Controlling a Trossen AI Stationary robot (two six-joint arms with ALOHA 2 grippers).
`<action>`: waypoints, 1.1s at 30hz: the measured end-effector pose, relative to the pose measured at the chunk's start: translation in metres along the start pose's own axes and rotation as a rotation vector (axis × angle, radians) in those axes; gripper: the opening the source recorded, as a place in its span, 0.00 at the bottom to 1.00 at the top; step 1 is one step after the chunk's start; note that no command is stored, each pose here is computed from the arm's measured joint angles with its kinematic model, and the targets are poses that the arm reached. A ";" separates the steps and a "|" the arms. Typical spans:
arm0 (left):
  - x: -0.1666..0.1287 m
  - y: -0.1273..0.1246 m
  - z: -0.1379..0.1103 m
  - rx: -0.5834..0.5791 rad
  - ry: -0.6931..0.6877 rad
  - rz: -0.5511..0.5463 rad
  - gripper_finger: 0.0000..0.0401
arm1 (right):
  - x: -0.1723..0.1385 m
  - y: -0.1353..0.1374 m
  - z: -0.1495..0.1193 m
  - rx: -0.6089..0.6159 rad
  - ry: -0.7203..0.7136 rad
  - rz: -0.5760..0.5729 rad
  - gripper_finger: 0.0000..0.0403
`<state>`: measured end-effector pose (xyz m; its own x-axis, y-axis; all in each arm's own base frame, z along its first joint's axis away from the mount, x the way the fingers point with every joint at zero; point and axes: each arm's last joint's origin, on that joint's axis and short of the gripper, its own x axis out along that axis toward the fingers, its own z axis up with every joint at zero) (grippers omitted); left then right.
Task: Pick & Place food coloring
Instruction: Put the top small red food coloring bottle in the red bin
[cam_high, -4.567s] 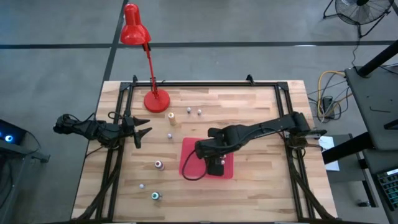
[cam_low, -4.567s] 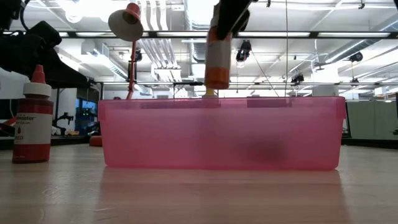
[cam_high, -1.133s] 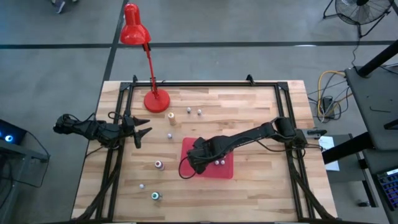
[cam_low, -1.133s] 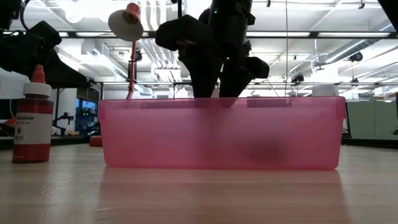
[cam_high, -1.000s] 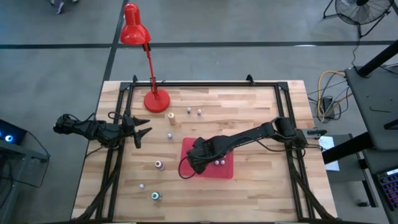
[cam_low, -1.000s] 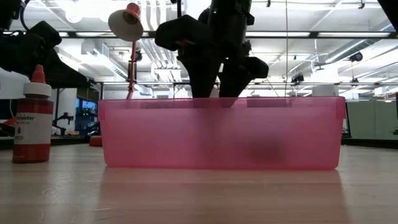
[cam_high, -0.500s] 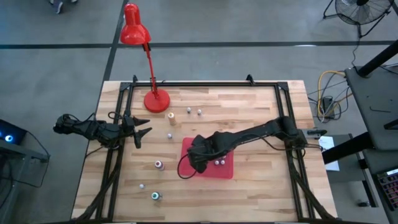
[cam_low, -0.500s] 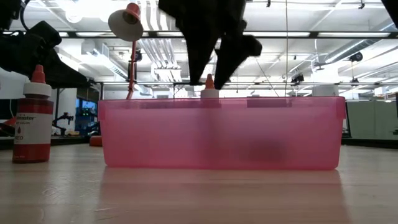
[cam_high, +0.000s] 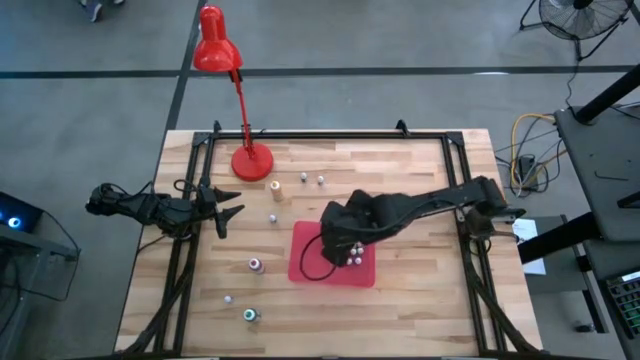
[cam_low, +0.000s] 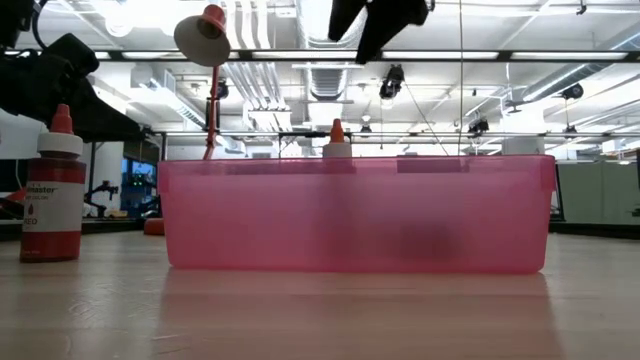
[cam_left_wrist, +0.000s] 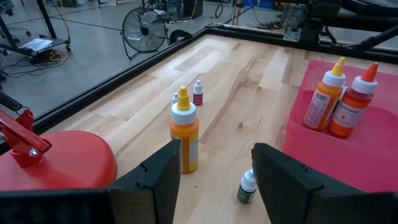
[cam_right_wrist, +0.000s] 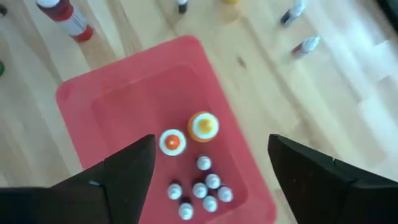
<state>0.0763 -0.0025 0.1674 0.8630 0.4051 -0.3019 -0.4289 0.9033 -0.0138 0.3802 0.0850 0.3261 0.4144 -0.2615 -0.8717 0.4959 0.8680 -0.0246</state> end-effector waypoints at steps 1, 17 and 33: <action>0.000 0.000 0.000 -0.001 0.000 0.000 0.42 | -0.005 -0.003 -0.001 -0.005 -0.011 -0.003 0.78; 0.000 0.000 0.000 0.000 0.000 0.000 0.42 | -0.039 -0.074 -0.026 -0.166 -0.093 -0.018 0.90; 0.000 0.000 0.000 0.000 0.000 0.000 0.42 | 0.026 -0.145 0.023 -0.104 -0.046 -0.007 0.90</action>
<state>0.0763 -0.0025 0.1673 0.8630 0.4051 -0.3019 -0.4288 0.9033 -0.0139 0.3369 -0.0571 0.3186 0.4469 -0.2847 -0.8481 0.4182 0.9045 -0.0832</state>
